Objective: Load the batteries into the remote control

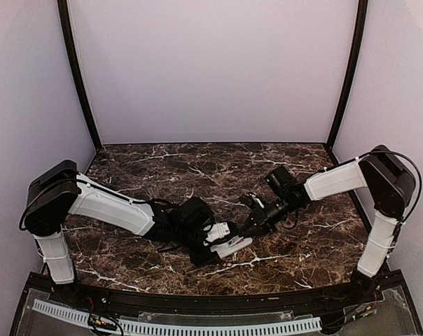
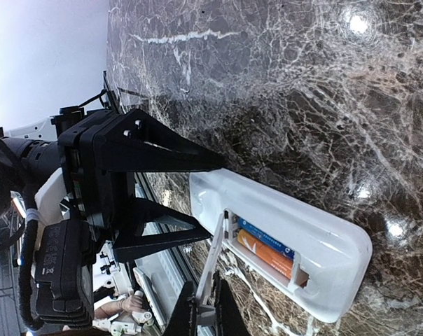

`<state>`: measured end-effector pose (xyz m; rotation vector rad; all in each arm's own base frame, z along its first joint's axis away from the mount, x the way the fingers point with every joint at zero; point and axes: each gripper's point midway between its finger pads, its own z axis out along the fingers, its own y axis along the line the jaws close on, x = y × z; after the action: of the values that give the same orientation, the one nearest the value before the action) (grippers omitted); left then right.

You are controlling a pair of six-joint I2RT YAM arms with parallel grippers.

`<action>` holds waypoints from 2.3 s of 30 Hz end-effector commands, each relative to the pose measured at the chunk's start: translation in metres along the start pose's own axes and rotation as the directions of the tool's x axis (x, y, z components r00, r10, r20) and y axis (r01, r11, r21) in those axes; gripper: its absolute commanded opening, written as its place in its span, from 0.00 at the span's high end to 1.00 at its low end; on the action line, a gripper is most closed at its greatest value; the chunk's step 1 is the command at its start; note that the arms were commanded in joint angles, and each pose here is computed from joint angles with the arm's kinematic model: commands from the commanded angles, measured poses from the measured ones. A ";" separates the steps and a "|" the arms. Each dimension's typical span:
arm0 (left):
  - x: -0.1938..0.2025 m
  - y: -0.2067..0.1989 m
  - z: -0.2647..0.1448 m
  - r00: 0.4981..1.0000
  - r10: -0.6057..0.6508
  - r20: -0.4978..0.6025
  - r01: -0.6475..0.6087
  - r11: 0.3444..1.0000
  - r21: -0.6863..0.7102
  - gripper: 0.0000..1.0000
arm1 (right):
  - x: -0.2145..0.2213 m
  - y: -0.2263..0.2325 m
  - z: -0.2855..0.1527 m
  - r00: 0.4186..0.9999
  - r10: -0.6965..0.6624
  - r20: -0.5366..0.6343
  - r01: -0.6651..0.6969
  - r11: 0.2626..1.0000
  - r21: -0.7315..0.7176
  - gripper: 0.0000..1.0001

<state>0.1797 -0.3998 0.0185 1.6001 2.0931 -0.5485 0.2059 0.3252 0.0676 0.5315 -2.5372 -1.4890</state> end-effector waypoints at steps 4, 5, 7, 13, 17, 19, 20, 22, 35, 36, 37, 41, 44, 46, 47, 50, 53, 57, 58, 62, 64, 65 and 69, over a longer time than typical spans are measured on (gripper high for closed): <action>0.060 -0.014 0.010 0.979 -0.036 -0.203 0.047 0.998 0.051 0.44 | -0.002 -0.010 0.001 1.000 -0.002 0.000 0.002 1.000 0.023 1.00; 0.060 -0.015 0.010 0.979 -0.036 -0.200 0.048 0.997 0.054 0.45 | -0.002 -0.010 0.000 1.000 -0.002 -0.001 0.002 1.000 0.025 1.00; 0.060 -0.016 0.011 0.979 -0.034 -0.200 0.047 0.997 0.061 0.47 | -0.003 -0.012 -0.003 1.000 0.003 0.001 -0.003 0.999 0.035 1.00; 0.060 -0.016 0.011 0.980 -0.031 -0.198 0.045 0.997 0.066 0.54 | -0.005 -0.010 -0.009 1.000 0.003 0.013 -0.004 0.999 0.032 1.00; 0.058 -0.016 0.011 0.980 -0.031 -0.195 0.046 0.997 0.069 0.59 | -0.003 -0.009 -0.009 1.000 0.018 0.014 -0.018 1.000 0.020 1.00; 0.058 -0.017 0.010 0.981 -0.032 -0.193 0.047 0.996 0.072 0.60 | -0.002 -0.007 -0.009 1.000 0.024 0.017 -0.024 1.000 0.010 1.00; 0.058 -0.016 0.011 0.981 -0.032 -0.192 0.047 0.996 0.073 0.61 | -0.001 -0.006 -0.009 0.999 0.030 0.018 -0.030 1.000 0.002 1.00; 0.058 -0.016 0.011 0.981 -0.033 -0.192 0.047 0.996 0.072 0.64 | -0.001 -0.003 -0.008 0.999 0.049 0.020 -0.049 0.999 -0.020 1.00; 0.058 -0.016 0.011 0.981 -0.034 -0.191 0.048 0.996 0.071 0.83 | 0.005 -0.005 -0.012 0.992 0.118 0.041 -0.118 0.993 -0.004 1.00; 0.058 -0.016 0.011 0.981 -0.034 -0.190 0.048 0.996 0.072 0.84 | 0.005 -0.005 -0.012 0.992 0.122 0.044 -0.122 0.993 -0.005 1.00; 0.059 -0.016 0.011 0.981 -0.034 -0.191 0.048 0.996 0.072 0.85 | 0.006 -0.006 -0.011 0.991 0.126 0.047 -0.126 0.992 -0.006 1.00; 0.058 -0.016 0.011 0.981 -0.035 -0.191 0.049 0.996 0.069 0.88 | 0.007 -0.008 -0.011 0.989 0.134 0.057 -0.134 0.991 -0.002 1.00; 0.058 -0.016 0.011 0.981 -0.035 -0.191 0.049 0.996 0.069 0.89 | 0.005 -0.010 -0.011 0.990 0.130 0.062 -0.131 0.991 0.005 1.00; 0.058 -0.016 0.011 0.981 -0.035 -0.191 0.049 0.996 0.068 0.89 | 0.003 -0.009 -0.010 0.990 0.127 0.068 -0.127 0.992 -0.004 1.00; 0.058 -0.016 0.011 0.981 -0.034 -0.191 0.049 0.996 0.070 0.90 | 0.002 -0.009 -0.009 0.990 0.126 0.069 -0.126 0.992 -0.006 1.00; 0.059 -0.016 0.011 0.981 -0.035 -0.192 0.049 0.996 0.069 0.90 | 0.001 -0.009 -0.008 0.990 0.120 0.074 -0.119 0.993 -0.013 1.00; 0.059 -0.016 0.012 0.981 -0.035 -0.191 0.049 0.996 0.069 0.90 | 0.001 -0.009 -0.006 0.990 0.119 0.076 -0.118 0.993 -0.019 1.00; 0.058 -0.016 0.011 0.981 -0.037 -0.189 0.050 0.996 0.068 0.90 | 0.005 -0.013 -0.003 0.989 0.132 0.065 -0.131 0.991 -0.019 1.00; 0.059 -0.016 0.011 0.981 -0.037 -0.191 0.051 0.996 0.068 0.90 | 0.005 -0.013 -0.002 0.989 0.134 0.063 -0.133 0.991 -0.019 1.00; 0.059 -0.016 0.011 0.981 -0.036 -0.191 0.050 0.996 0.069 0.91 | 0.005 -0.016 0.001 0.989 0.134 0.066 -0.134 0.991 -0.009 1.00; 0.059 -0.016 0.011 0.981 -0.035 -0.190 0.049 0.996 0.069 0.91 | 0.006 -0.017 0.006 0.989 0.133 0.061 -0.133 0.991 -0.007 1.00; 0.058 -0.016 0.011 0.981 -0.036 -0.189 0.050 0.996 0.068 0.91 | 0.006 -0.018 0.007 0.989 0.135 0.058 -0.135 0.991 -0.008 1.00; 0.059 -0.016 0.011 0.981 -0.037 -0.190 0.051 0.996 0.070 0.91 | 0.011 -0.019 0.010 0.988 0.148 0.045 -0.147 0.989 -0.012 1.00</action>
<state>0.1832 -0.3986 0.0185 1.5906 2.0963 -0.5375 0.2035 0.3184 0.0646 0.3136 -2.5189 -1.5282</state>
